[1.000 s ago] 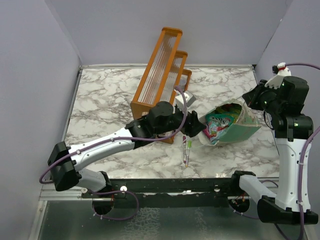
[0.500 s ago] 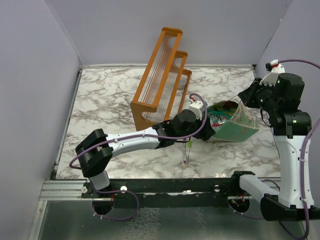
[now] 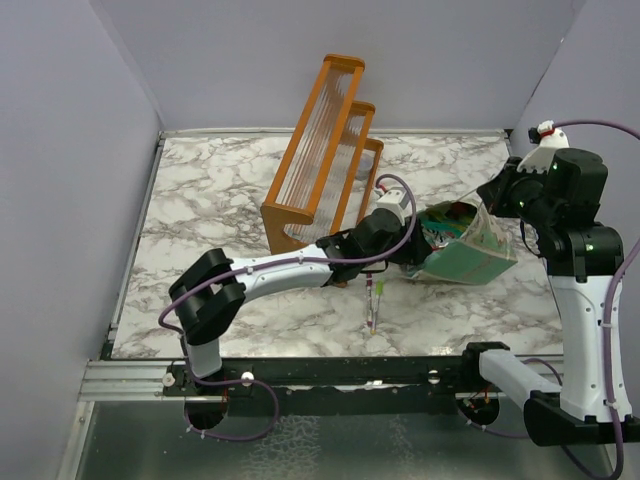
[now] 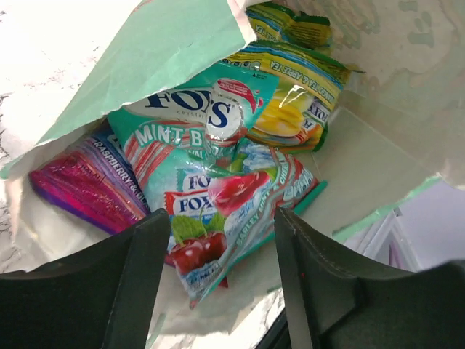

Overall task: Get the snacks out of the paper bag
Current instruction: Take out the snack from the paper bag.

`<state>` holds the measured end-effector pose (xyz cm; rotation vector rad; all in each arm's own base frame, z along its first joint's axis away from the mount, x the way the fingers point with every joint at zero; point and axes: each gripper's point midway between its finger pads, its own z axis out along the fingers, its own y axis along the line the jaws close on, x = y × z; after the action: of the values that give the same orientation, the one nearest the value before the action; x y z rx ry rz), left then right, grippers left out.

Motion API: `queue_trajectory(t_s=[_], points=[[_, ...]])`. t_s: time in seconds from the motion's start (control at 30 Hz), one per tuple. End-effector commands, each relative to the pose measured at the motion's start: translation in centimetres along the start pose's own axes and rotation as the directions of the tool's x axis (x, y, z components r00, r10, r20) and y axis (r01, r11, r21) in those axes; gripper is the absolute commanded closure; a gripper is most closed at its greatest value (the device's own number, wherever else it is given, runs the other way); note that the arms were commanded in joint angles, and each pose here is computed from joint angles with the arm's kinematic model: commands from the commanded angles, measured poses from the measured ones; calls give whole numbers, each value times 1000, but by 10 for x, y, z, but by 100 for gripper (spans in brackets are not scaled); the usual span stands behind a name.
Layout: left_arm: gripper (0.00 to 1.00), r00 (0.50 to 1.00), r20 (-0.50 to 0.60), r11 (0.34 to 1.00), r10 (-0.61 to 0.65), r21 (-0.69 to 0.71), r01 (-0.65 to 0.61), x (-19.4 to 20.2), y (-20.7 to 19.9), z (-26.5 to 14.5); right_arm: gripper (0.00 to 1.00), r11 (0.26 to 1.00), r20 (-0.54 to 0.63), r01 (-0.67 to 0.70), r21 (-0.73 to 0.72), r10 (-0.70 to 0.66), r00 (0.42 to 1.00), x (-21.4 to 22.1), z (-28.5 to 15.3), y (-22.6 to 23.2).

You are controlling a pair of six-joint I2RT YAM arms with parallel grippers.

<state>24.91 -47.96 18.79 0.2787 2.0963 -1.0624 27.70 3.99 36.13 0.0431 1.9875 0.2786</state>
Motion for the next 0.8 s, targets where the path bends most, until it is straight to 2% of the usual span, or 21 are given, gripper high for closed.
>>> queue_trajectory(t_s=[0.0, 0.13, 0.47, 0.53, 0.67, 0.77], points=[[35, 1000, 2, 999, -13, -49, 13, -1, 5, 12, 99, 999, 178, 38, -35, -31, 984, -42, -18, 13], [32, 1000, 3, 996, 1, -92, -1, -1, 12, 20, 99, 998, 184, 39, -43, -30, 982, -41, -21, 15], [32, 998, -57, 997, -7, -75, 2, 21, 12, 42, 99, 997, 191, 47, -60, -35, 981, -36, -25, 18], [40, 998, -65, 997, -2, -81, -3, 22, 13, 44, 99, 997, 192, 48, -59, -36, 981, -34, -24, 17], [68, 998, -57, 998, 7, -62, -10, 13, 4, 35, 99, 998, 186, 48, -47, -39, 982, -28, -22, 14], [85, 999, -33, 999, 11, -39, -12, -2, -7, 20, 99, 998, 189, 49, -43, -40, 981, -26, -22, 13]])
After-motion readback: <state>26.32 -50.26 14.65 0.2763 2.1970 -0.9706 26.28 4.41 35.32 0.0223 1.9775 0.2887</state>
